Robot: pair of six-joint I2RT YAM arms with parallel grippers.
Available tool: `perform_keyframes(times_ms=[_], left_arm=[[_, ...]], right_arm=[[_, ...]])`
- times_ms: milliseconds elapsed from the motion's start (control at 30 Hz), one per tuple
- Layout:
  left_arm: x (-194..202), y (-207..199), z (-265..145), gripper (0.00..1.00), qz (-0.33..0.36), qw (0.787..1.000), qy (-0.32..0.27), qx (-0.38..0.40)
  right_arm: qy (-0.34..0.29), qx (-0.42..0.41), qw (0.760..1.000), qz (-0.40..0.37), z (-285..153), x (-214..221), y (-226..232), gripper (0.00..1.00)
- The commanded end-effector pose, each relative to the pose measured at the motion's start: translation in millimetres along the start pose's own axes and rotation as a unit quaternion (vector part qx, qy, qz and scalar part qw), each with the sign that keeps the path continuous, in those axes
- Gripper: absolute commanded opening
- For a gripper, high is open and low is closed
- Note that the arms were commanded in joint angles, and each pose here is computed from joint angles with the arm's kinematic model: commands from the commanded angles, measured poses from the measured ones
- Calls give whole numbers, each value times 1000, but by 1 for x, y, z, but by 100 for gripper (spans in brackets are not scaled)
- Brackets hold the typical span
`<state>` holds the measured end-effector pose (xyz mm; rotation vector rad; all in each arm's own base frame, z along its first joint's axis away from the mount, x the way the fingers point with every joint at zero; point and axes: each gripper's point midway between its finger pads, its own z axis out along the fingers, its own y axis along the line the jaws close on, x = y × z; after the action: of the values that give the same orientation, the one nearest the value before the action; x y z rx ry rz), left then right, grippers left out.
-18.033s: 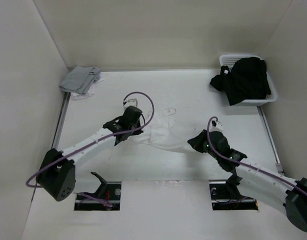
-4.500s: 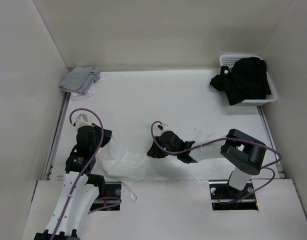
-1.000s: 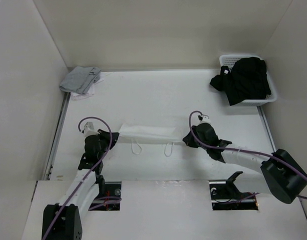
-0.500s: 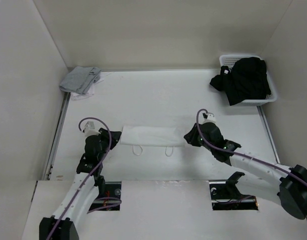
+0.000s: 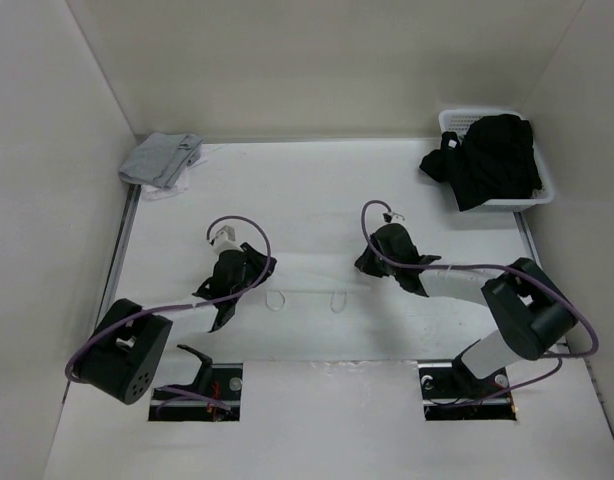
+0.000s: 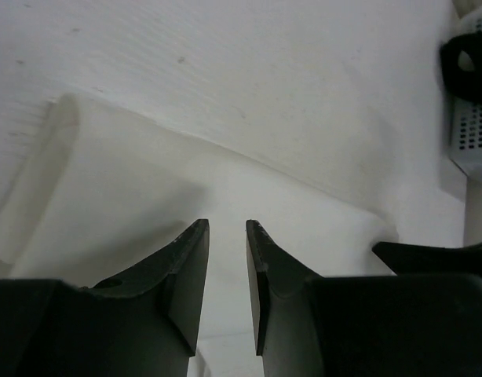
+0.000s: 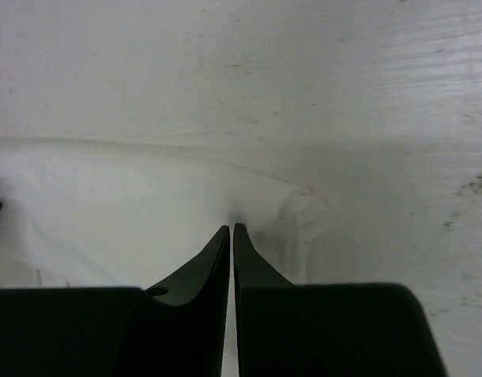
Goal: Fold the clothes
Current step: Fold the tank top
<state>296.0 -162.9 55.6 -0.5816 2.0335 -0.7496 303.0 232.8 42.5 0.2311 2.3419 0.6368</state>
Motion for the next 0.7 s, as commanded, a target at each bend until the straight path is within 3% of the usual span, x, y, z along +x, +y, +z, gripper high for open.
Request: perform_keyframes(times_ms=[0,300,467,667], left_arm=[[-22,-6,1,25,-24,998,-46,36],[-30,34,-8,25,-32,998,-54,10],[-38,13,-15,25,-44,997,-51,50],[-25,-47,-30,25,-8,994,-23,107]], right_arm=[[-32,-19,999,29,6,-16,3,8],[-40,-4,997,60,5,-8,-13,10],[-43,-5,997,61,-4,-13,-14,13],[-73,-29,995,53,-32,-3,10,15]])
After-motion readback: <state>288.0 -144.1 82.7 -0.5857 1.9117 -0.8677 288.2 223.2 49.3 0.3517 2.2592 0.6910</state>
